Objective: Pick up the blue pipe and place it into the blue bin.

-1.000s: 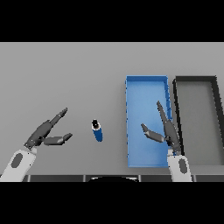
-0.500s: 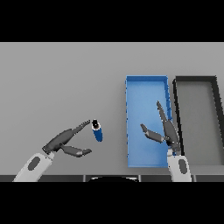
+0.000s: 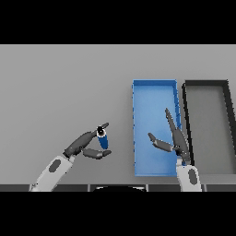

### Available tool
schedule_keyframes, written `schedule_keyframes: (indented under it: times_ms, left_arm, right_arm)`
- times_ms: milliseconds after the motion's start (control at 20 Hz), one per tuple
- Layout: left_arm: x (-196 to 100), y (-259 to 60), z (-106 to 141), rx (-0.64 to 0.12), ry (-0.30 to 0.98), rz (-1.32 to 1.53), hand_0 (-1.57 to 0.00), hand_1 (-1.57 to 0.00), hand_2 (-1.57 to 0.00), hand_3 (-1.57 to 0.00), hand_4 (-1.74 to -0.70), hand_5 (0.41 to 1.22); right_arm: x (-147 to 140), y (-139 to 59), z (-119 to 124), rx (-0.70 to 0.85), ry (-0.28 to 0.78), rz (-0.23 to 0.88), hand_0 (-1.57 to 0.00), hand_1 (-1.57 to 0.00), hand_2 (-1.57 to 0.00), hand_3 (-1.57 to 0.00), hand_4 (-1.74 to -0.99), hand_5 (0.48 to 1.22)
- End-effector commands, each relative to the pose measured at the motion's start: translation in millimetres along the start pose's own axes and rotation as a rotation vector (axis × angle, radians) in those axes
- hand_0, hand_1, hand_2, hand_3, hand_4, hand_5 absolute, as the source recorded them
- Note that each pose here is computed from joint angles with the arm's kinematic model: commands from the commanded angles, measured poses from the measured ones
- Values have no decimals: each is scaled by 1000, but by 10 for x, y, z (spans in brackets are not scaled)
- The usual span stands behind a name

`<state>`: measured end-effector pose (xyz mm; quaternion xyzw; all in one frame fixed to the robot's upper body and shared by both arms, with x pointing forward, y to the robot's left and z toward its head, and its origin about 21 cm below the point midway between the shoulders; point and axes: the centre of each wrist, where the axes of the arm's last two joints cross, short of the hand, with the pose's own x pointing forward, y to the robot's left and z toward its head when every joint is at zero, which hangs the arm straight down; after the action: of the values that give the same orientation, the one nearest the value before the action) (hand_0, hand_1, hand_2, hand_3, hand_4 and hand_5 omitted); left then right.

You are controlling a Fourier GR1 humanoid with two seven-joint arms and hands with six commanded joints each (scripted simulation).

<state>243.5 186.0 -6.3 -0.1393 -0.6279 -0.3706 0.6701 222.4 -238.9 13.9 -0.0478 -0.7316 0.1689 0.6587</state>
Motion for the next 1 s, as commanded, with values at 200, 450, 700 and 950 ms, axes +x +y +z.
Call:
schedule_keyframes:
  times_ms: [200, 450, 700, 950]
  left_arm:
    - [-113, -105, -159, 26, -35, -12, 1, 1, -23, 0, -1098, 517]
    - [-71, -203, -312, -1, -78, 139, -39, -248, -417, -345, -1268, 675]
    - [-45, -336, -337, 8, -131, 178, -981, -1095, -1164, -1112, -1551, 1042]
    - [-15, -401, -334, -7, -152, 142, -1378, -1415, -1438, -1411, -1541, 1162]
  right_arm:
    - [35, -48, -8, -14, 10, 1, 1, 1, 1, 1, -1195, 548]
    - [16, -35, -1, -14, 2, 0, 1, 1, 1, 1, -1196, 560]
    - [21, -44, 1, -14, 6, 14, 1, 1, 1, 1, -1182, 562]
    - [8, -53, -18, -17, 18, 12, 1, 1, 1, 1, -1176, 559]
